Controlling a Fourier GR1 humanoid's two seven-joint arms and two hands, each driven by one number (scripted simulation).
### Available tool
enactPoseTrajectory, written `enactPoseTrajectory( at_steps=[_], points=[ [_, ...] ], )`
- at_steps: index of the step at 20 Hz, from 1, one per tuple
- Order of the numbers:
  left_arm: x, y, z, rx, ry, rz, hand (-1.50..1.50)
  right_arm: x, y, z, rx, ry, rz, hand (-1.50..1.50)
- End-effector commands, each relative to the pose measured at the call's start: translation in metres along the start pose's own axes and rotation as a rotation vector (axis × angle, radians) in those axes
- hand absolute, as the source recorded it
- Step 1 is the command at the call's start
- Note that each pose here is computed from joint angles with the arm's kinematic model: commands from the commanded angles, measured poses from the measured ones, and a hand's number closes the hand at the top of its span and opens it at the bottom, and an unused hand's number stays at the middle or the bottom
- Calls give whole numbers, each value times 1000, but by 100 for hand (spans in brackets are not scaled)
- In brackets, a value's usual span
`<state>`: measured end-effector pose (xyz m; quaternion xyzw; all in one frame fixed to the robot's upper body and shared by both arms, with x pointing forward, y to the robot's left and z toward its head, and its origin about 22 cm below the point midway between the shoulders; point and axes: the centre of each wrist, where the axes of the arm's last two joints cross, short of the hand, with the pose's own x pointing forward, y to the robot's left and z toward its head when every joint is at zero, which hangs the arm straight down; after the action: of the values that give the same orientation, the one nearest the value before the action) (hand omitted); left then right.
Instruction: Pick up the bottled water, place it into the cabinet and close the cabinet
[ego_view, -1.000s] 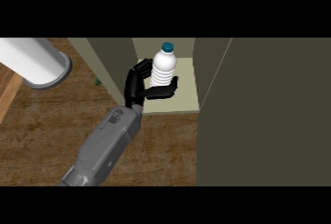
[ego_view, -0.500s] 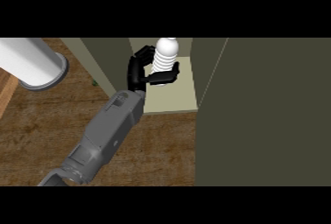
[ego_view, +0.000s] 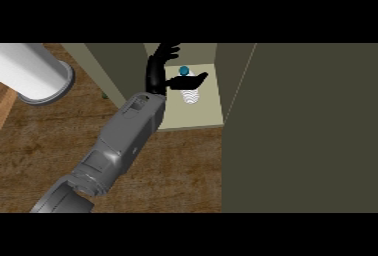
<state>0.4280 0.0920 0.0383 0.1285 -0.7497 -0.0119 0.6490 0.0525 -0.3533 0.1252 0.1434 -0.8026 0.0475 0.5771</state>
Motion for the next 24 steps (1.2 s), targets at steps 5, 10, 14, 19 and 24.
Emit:
enactPoseTrajectory(
  at_steps=[5,10,14,19,24],
  points=[
    [-1,15,-11,17,-12,-26,-150,8,6,-12,44,-35,6,-150],
    [7,-1,-7,-43,-90,29,-150,19,6,-10,25,-15,23,-150],
    [12,-3,-7,-51,-167,127,-150,14,19,-9,34,-42,27,-150],
    [8,-3,-4,-84,-198,144,-150,19,10,-11,16,-32,41,-150],
    [14,-8,0,-78,-206,216,-150,23,18,-11,35,-13,41,-150]
  ],
)
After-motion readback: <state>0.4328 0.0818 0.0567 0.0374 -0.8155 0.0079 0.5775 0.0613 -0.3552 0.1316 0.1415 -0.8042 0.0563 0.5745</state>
